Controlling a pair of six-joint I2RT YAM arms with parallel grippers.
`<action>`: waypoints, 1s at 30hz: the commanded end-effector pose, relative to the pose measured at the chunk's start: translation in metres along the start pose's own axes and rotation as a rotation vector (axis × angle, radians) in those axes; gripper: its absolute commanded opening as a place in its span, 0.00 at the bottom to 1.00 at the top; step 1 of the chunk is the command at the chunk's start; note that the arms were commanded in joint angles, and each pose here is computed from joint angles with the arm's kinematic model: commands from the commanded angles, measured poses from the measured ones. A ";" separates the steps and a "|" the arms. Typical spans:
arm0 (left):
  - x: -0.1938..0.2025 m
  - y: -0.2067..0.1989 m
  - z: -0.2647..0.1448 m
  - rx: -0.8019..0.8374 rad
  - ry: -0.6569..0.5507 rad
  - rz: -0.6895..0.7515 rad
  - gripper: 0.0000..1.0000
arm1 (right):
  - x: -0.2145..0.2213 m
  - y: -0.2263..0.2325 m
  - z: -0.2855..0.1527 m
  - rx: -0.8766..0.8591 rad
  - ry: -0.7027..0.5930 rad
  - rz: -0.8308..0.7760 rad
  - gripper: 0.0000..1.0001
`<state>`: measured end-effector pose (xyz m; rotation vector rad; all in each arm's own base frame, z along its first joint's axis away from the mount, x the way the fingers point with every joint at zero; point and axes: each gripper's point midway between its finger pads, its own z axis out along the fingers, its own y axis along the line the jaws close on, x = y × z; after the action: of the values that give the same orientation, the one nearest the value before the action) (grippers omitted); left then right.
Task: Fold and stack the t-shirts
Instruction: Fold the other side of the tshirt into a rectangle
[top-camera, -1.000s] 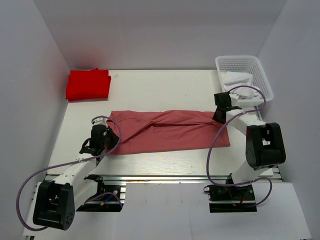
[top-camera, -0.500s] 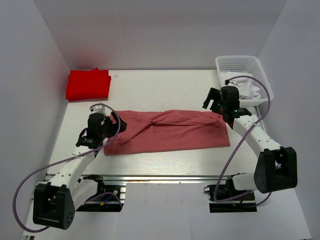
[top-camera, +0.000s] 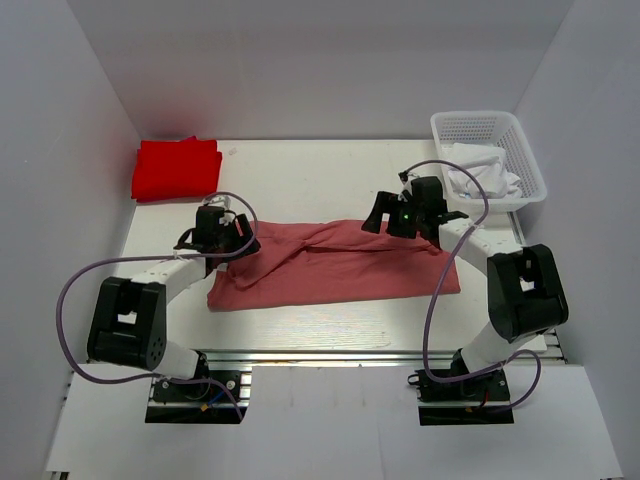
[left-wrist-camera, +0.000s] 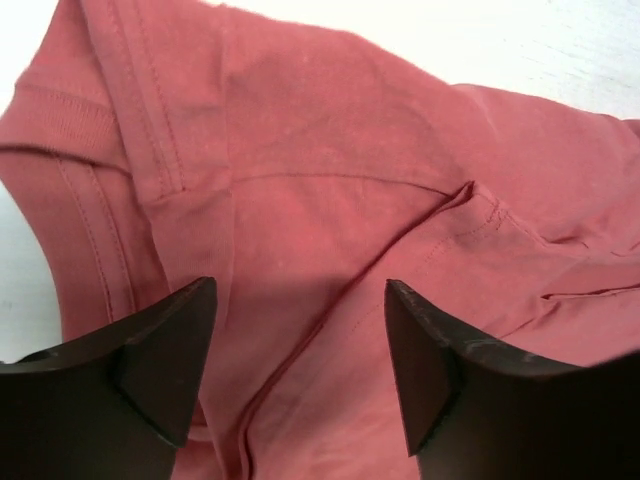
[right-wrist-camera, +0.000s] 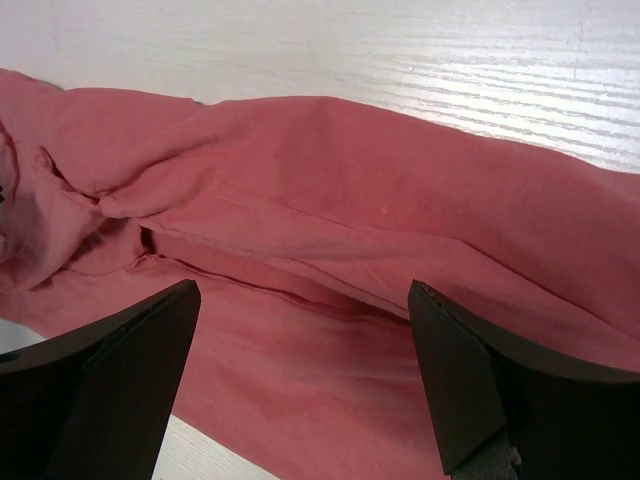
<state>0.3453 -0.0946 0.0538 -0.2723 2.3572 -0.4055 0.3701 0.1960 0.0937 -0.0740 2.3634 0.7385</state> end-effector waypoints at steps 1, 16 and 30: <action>-0.020 -0.011 0.001 0.051 -0.077 0.042 0.76 | -0.013 0.006 -0.002 -0.032 -0.032 0.001 0.90; -0.006 -0.008 0.031 0.034 0.016 0.048 0.57 | -0.002 -0.015 -0.003 0.070 0.003 0.008 0.90; -0.021 -0.038 0.009 0.195 -0.059 0.105 0.00 | 0.003 -0.018 -0.001 0.079 0.020 0.010 0.90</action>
<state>0.3647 -0.1170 0.0503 -0.1394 2.3292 -0.5174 0.3666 0.1815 0.0800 -0.0179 2.4254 0.6605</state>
